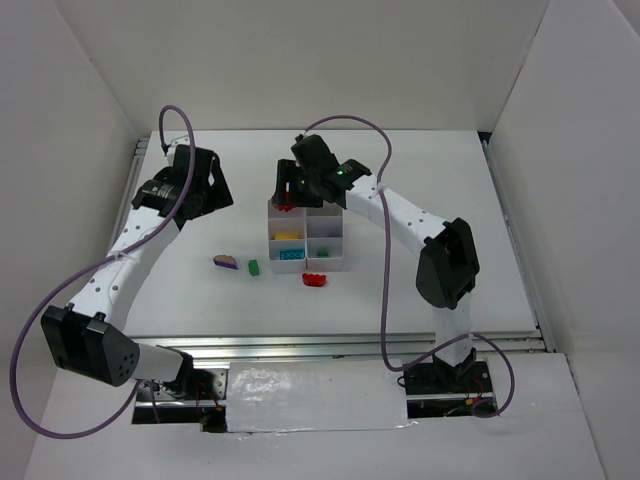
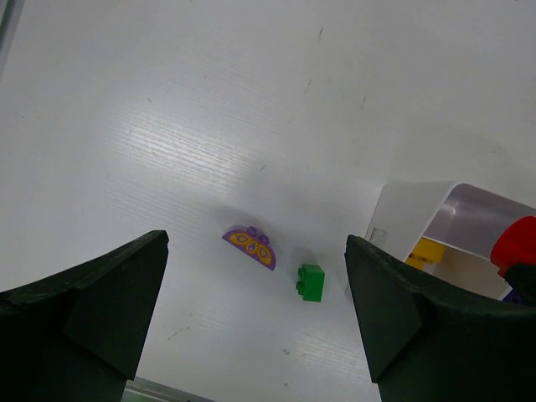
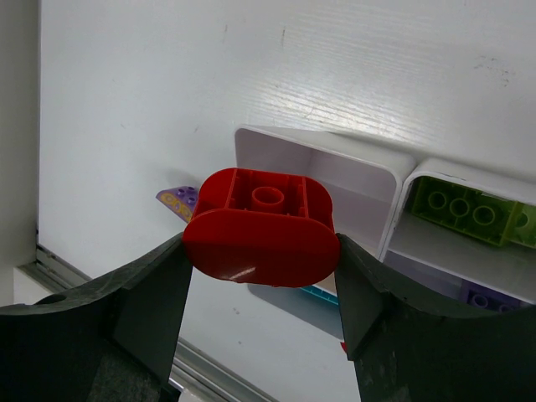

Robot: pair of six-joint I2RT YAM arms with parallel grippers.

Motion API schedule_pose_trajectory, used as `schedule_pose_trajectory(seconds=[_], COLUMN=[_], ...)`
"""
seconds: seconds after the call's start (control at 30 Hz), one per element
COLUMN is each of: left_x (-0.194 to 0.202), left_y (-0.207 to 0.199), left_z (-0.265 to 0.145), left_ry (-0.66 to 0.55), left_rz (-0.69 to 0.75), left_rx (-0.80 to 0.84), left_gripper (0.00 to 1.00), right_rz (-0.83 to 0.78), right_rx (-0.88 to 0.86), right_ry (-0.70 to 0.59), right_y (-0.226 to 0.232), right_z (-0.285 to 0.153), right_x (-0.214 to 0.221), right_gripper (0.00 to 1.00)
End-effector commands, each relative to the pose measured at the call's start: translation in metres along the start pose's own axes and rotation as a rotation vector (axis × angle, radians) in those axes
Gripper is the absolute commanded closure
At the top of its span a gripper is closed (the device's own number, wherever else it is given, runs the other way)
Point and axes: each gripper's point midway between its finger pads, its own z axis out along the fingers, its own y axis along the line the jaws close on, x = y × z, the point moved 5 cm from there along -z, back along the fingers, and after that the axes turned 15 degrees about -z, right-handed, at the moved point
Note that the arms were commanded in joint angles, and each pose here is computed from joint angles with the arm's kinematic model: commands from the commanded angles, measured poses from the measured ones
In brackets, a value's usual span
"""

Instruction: Sort the legos into containers by color

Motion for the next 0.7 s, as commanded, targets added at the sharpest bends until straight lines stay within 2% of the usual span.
schedule_pose_trajectory(seconds=[0.0, 0.03, 0.1, 0.17, 0.23, 0.27, 0.33, 0.37, 0.47, 0.5, 0.67], left_x=[-0.014, -0.011, -0.009, -0.008, -0.009, -0.01, -0.012, -0.012, -0.011, -0.011, -0.011], left_y=[-0.003, -0.001, 0.0, 0.001, 0.0, -0.001, -0.003, -0.004, -0.004, -0.004, -0.004], left_z=[-0.013, -0.012, -0.011, -0.011, -0.011, -0.012, -0.012, -0.012, -0.01, -0.01, -0.01], left_ry=[-0.05, -0.045, -0.041, -0.039, -0.039, -0.041, -0.045, -0.045, -0.043, -0.043, -0.043], left_rz=[-0.034, -0.028, -0.024, -0.021, -0.019, -0.019, -0.017, -0.016, -0.01, -0.009, -0.01], left_rx=[0.042, 0.036, 0.032, 0.035, 0.042, 0.046, 0.056, 0.056, 0.056, 0.058, 0.06], left_gripper=[0.01, 0.01, 0.0, 0.0, 0.0, 0.0, 0.01, 0.0, 0.0, 0.0, 0.01], right_rz=[-0.02, -0.017, -0.015, -0.018, -0.022, -0.021, -0.019, -0.021, -0.019, -0.02, -0.021], right_rx=[-0.01, -0.006, -0.005, -0.003, 0.024, 0.029, 0.035, 0.032, 0.038, 0.041, 0.041], right_ry=[-0.049, -0.049, -0.044, -0.037, -0.042, -0.041, -0.044, -0.045, -0.049, -0.05, -0.064], right_y=[0.008, 0.006, 0.005, 0.005, 0.002, 0.0, 0.0, 0.002, 0.001, 0.0, 0.002], right_z=[-0.008, -0.007, -0.005, -0.003, 0.0, 0.0, 0.0, -0.001, -0.003, -0.003, -0.013], right_x=[-0.016, -0.017, -0.015, -0.014, -0.014, -0.014, -0.016, -0.016, -0.018, -0.018, -0.023], right_gripper=[0.87, 0.87, 0.79, 0.66, 0.6, 0.49, 0.37, 0.26, 0.11, 0.01, 0.01])
